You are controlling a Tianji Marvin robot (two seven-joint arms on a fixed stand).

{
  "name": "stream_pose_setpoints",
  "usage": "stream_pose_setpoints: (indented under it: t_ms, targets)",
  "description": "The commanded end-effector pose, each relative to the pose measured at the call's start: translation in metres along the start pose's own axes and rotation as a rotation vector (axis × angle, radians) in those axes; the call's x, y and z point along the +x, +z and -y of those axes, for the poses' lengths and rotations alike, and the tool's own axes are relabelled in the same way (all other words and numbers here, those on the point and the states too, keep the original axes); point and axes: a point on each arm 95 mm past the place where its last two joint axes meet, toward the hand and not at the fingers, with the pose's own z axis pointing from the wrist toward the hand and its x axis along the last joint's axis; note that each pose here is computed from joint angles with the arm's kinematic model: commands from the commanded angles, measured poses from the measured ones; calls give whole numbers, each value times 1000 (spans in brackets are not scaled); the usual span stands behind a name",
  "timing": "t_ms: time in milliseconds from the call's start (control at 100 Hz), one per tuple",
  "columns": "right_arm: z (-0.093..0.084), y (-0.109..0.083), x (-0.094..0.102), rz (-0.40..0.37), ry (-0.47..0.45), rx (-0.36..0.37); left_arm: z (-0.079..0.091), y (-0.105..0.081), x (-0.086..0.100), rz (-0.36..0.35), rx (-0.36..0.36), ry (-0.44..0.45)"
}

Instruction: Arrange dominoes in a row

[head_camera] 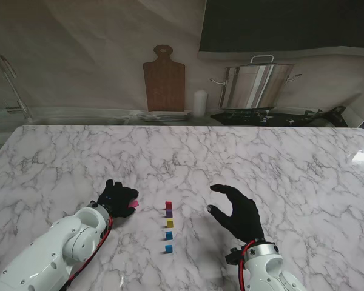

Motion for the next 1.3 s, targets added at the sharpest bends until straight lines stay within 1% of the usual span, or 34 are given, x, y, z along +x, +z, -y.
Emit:
stream_pose_setpoints:
  t_ms: [0, 220, 460, 980, 1290]
  targets:
    - [1, -1, 1, 3, 1, 2, -10, 0, 2, 0, -41, 8]
    - [0, -1, 0, 5, 1, 1, -13, 3, 6, -7, -56, 39]
    - [0, -1, 0, 4, 1, 1, -14, 5, 5, -22, -48, 68]
    - [0, -1, 1, 3, 1, 1, -14, 8, 4, -39, -39, 74]
    - [0, -1, 1, 4, 2, 0, -13, 9, 5, -38, -17, 64]
